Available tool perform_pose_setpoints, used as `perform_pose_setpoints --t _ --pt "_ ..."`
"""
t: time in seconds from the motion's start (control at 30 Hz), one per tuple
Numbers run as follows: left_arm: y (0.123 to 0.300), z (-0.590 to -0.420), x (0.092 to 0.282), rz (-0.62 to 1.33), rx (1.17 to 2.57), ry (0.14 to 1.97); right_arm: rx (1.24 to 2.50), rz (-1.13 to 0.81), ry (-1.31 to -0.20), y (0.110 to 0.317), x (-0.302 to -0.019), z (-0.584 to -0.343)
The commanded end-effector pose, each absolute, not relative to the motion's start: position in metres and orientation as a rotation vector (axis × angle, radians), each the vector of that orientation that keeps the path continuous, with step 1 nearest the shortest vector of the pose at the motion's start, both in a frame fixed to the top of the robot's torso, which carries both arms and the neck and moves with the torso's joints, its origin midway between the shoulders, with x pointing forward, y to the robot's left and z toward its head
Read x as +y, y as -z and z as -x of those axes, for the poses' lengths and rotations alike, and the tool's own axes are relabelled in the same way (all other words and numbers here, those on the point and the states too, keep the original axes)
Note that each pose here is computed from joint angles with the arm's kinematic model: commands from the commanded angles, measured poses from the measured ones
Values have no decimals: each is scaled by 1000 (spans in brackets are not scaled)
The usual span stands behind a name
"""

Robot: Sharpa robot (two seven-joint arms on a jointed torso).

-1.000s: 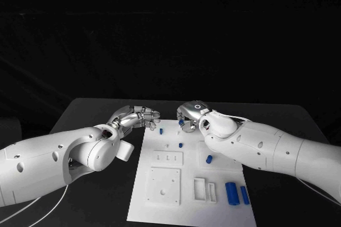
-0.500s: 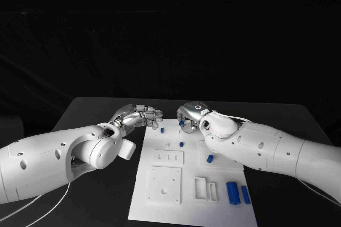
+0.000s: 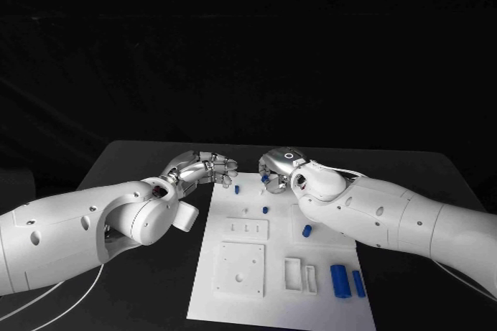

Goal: Assemble the parts on the task board

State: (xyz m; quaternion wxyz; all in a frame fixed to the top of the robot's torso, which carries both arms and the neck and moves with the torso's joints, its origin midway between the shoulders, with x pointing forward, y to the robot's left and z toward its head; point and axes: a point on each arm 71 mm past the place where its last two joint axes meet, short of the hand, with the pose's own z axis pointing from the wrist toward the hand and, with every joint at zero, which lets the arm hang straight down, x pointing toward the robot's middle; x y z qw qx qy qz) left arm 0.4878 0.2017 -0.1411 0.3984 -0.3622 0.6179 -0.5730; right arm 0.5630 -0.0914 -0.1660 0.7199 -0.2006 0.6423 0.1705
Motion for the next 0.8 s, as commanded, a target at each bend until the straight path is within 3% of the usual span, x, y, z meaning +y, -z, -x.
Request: perform_pose_setpoints --t 0.03,0.6,0.8 --pt "140 -488 199 898 1571 1469 1442 428 -386 168 -92 -564" --pt "140 -490 199 899 1570 1465 1411 392 -423 165 -95 -562" --pt "140 -490 200 905 1566 1465 1419 324 -510 157 -112 -550"
